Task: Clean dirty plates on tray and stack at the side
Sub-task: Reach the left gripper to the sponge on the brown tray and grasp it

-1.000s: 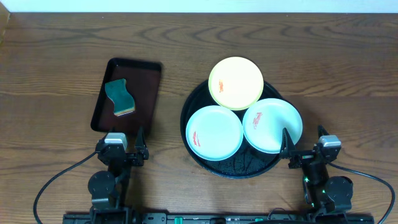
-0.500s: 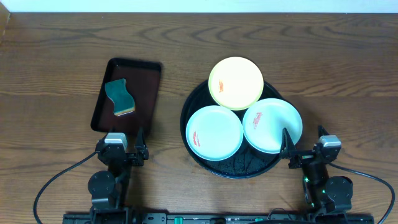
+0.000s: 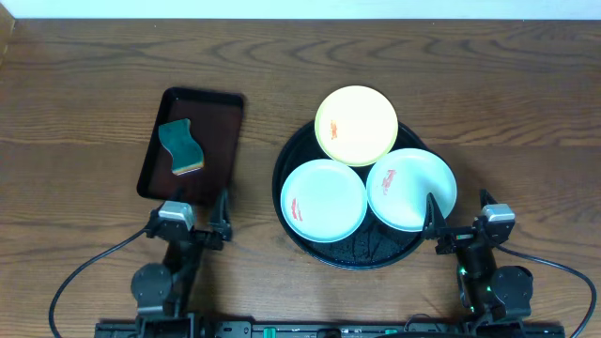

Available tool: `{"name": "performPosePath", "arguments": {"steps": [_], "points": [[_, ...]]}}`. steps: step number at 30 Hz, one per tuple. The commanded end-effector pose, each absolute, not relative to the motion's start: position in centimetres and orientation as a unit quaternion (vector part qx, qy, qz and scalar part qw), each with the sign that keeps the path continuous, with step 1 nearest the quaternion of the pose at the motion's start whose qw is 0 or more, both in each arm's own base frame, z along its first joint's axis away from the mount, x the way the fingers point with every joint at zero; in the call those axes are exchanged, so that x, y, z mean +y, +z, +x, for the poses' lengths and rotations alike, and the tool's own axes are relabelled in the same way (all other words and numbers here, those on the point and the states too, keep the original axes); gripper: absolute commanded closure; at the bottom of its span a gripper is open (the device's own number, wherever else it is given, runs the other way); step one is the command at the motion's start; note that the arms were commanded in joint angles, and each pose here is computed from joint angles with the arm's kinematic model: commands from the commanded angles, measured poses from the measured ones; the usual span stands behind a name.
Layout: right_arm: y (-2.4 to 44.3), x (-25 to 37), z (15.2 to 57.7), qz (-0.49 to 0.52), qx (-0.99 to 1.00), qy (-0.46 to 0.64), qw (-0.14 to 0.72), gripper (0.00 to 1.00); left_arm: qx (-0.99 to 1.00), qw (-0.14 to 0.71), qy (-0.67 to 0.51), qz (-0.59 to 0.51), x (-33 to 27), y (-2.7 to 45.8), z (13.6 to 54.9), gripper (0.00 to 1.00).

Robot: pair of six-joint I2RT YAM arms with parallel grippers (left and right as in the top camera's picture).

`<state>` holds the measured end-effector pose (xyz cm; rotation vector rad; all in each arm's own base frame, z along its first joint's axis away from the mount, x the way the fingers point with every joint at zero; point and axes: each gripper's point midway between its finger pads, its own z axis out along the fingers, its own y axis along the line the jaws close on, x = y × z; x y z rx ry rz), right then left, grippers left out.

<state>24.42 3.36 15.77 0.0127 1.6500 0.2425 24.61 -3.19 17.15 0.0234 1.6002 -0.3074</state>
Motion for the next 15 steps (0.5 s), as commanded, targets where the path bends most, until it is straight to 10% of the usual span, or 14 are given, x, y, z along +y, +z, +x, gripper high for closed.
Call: {"name": "performPosePath", "arguments": {"steps": [1, 8, 15], "points": [[15.5, 3.1, 24.5, 0.005, 0.735, 0.098, 0.67, 0.01, 0.653, 0.685, -0.312, 0.087, -8.7, 21.0, 22.2, 0.21], [15.5, 3.1, 24.5, 0.005, 0.736, 0.098, 0.67, 0.01, 0.565, 0.778, -0.232, 0.145, -8.0, 30.5, 20.4, 0.21], [15.5, 3.1, 24.5, 0.005, 0.736, 0.098, 0.67, 0.01, 0.831, 0.549, -0.084, 0.032, -1.6, 28.8, 26.5, 0.21]]}}
